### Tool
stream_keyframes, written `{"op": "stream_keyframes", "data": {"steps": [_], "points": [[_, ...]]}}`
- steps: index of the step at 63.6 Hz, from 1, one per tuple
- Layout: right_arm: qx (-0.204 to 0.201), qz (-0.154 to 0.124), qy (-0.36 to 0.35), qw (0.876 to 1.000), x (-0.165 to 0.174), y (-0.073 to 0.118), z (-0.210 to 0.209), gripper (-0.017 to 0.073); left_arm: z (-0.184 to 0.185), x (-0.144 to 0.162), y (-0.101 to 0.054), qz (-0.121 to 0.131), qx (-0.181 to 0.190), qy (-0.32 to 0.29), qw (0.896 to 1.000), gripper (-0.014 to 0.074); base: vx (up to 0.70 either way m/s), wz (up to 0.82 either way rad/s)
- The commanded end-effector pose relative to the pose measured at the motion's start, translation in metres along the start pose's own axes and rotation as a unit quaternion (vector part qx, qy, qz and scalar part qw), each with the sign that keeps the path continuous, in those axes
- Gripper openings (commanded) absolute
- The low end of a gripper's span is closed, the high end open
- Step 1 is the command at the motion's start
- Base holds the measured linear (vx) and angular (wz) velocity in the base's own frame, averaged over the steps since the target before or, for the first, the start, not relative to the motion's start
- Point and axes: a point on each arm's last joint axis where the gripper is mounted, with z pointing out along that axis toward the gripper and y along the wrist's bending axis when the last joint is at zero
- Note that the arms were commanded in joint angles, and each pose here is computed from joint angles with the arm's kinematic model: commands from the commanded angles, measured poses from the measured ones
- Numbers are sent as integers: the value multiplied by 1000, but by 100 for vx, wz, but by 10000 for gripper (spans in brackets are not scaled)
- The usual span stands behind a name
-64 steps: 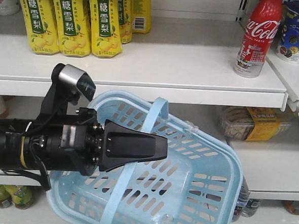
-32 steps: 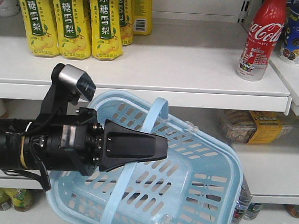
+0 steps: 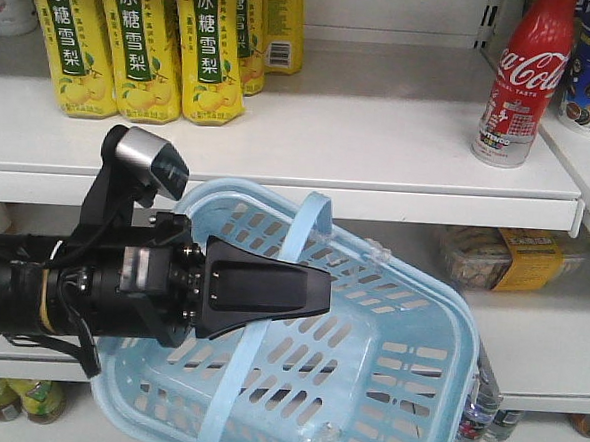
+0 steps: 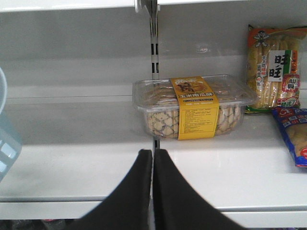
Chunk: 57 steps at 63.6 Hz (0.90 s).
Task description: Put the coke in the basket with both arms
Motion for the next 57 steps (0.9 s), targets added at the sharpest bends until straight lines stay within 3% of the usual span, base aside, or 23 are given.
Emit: {"op": "stream_keyframes", "data": {"steps": [1, 57], "points": [[-9, -9, -37, 999, -4, 2, -1, -5, -3, -2, -32, 17, 103, 2, 995, -6, 3, 1], [-9, -9, -36, 999, -4, 2, -1, -5, -3, -2, -32, 17, 103, 2, 995, -6, 2, 0]]}}
